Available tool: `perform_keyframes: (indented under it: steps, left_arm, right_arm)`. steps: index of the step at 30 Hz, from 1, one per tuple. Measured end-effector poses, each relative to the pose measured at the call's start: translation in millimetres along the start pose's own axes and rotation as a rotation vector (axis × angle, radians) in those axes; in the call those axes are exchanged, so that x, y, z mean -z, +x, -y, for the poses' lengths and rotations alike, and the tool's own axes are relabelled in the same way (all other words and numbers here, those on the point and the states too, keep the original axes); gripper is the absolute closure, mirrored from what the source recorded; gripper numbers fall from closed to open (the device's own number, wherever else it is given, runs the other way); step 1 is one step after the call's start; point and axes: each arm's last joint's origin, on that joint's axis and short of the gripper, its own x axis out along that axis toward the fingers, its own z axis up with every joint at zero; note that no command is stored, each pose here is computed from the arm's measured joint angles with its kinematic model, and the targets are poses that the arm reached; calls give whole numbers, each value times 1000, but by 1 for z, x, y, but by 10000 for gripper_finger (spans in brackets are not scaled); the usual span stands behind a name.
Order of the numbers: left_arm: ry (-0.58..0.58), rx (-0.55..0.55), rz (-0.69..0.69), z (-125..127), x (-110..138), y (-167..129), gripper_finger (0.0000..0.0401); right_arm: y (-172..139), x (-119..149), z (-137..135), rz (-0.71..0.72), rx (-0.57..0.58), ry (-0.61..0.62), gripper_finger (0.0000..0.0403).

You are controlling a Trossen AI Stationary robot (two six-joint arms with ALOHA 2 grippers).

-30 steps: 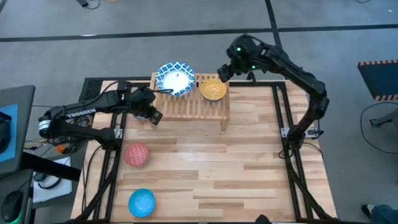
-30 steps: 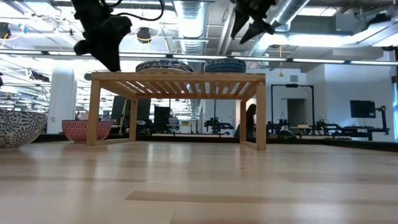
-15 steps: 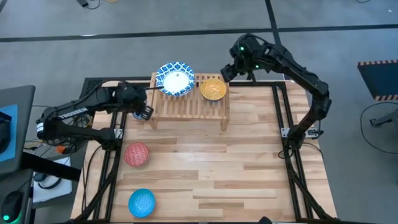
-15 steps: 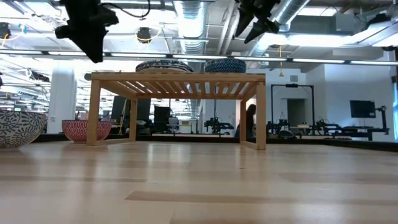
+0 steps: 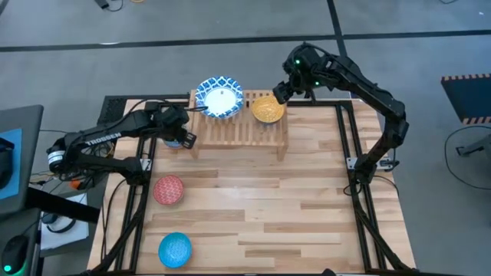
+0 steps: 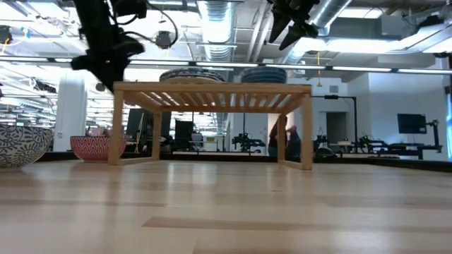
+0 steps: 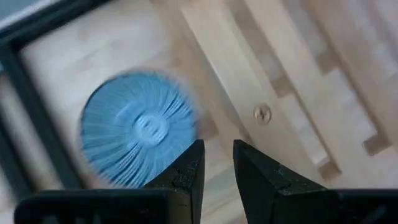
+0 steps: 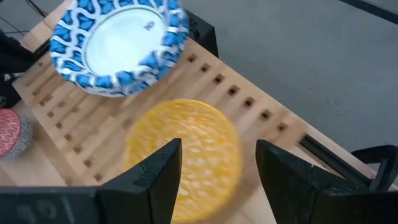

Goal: Place and stack bowls onto a shelf
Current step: Adjust the shelf, then stack the dark blue bowl on top of the yellow bowl on the shelf

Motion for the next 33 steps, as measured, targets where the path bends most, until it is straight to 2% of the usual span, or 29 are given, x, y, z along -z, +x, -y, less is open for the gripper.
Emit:
perform_keyframes:
  steps: [5, 13, 19, 23, 27, 29, 33]
  left_arm:
    - [16, 58, 39, 4, -5, 0, 331]
    - [37, -136, -32, -17, 1, 0, 331]
    - [87, -166, -90, -30, -5, 8, 323]
    - [170, -130, -134, -35, -7, 10, 295]
    - [310, -69, -226, -38, -1, 9, 263]
    - [399, -63, -265, -39, 2, 8, 254]
    - [502, -51, -283, -40, 6, 13, 251]
  right_arm:
    - [0, 0, 0, -4, 1, -3, 171]
    - [0, 2, 1, -25, 8, -26, 171]
    - [0, 2, 1, -25, 8, -38, 171]
    - [0, 3, 1, -33, 10, -61, 171]
    - [0, 6, 2, -60, 22, -83, 171]
    - [0, 6, 2, -58, 41, -91, 171]
    - [0, 6, 3, -57, 48, -99, 171]
